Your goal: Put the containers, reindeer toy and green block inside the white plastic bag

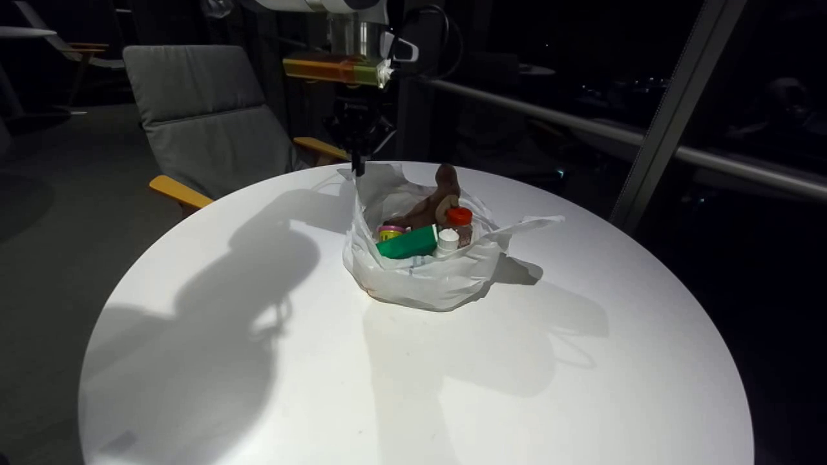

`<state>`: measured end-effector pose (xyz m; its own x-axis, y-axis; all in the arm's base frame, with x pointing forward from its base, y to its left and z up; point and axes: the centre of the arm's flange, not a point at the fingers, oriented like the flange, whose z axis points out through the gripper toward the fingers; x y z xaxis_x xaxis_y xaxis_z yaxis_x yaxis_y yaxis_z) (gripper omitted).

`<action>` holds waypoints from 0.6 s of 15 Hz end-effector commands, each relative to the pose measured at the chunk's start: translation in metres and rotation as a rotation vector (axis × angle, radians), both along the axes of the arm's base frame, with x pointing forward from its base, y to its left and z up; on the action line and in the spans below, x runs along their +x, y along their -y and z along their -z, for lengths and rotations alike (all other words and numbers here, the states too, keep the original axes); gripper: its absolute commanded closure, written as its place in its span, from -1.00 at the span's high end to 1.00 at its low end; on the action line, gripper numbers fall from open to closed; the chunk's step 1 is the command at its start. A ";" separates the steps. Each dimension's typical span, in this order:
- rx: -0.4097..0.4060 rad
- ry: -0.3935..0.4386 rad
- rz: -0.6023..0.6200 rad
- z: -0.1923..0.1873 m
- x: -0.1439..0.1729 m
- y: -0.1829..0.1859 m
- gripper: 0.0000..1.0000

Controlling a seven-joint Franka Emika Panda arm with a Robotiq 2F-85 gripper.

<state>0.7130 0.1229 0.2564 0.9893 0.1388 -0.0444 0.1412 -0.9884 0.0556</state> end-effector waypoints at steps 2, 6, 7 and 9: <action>0.013 0.017 -0.009 -0.024 -0.022 0.003 -0.95; -0.014 0.021 -0.004 -0.037 -0.035 -0.001 -0.45; -0.024 0.027 -0.003 -0.040 -0.039 0.000 -0.30; -0.038 0.034 -0.002 -0.049 -0.050 0.001 0.01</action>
